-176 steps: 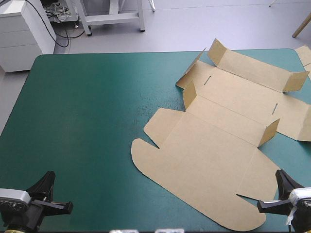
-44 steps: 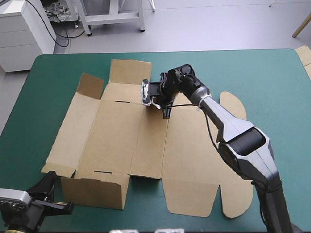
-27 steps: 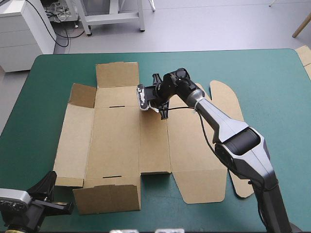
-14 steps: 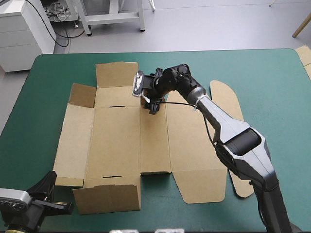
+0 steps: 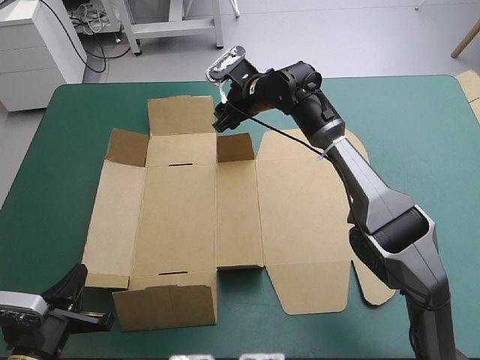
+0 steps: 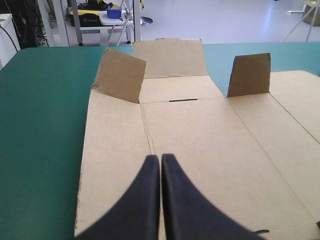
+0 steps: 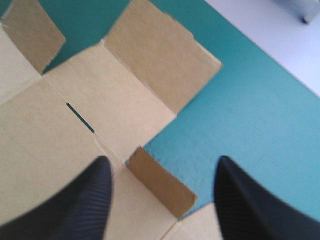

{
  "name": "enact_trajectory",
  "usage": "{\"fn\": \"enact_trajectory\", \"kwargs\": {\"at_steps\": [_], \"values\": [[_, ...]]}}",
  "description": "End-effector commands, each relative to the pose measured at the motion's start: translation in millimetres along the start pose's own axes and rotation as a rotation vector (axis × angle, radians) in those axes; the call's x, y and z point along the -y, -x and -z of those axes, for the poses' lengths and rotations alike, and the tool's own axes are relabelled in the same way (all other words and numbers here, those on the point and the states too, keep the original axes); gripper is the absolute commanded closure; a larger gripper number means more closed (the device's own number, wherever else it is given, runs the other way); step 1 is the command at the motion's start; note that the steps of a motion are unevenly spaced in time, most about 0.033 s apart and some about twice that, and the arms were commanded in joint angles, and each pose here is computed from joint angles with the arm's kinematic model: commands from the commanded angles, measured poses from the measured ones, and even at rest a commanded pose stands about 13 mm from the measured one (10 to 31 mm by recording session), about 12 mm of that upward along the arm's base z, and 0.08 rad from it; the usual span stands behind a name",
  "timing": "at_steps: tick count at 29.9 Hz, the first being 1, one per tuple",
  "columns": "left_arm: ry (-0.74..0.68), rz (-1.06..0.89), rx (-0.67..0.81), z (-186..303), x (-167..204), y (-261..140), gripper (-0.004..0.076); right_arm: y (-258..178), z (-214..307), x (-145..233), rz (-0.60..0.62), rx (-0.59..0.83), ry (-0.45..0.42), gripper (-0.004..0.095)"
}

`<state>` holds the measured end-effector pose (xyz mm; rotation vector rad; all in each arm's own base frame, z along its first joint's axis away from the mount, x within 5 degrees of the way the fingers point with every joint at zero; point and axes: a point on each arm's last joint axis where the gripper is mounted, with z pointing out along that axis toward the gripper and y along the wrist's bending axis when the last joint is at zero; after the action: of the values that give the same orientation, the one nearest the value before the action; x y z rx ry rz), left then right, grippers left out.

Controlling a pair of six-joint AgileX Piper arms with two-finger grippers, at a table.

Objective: Fold the box

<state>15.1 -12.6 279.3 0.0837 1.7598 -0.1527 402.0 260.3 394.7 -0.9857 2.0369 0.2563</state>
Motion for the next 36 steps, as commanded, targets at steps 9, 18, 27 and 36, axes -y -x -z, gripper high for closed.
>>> {"fn": "enact_trajectory", "kwargs": {"at_steps": [9, 18, 27, 36], "values": [[0.002, 0.008, 0.113, 6, 1, 13, 0.0701, 3, 73, 25, -0.249, -0.035, -0.24, 0.0908], [0.002, 0.01, 0.113, 6, 1, 13, 0.0244, -43, 105, 7, -0.221, -0.165, -0.221, 0.0929], [0.005, 0.013, 0.123, 3, 0, 10, 0.0156, -122, 153, -24, -0.303, -0.074, -0.248, 0.0929], [0.064, -0.061, 0.145, 4, -5, 21, 0.0157, -199, 193, -56, -0.314, 0.024, -0.242, 0.0929]]}}
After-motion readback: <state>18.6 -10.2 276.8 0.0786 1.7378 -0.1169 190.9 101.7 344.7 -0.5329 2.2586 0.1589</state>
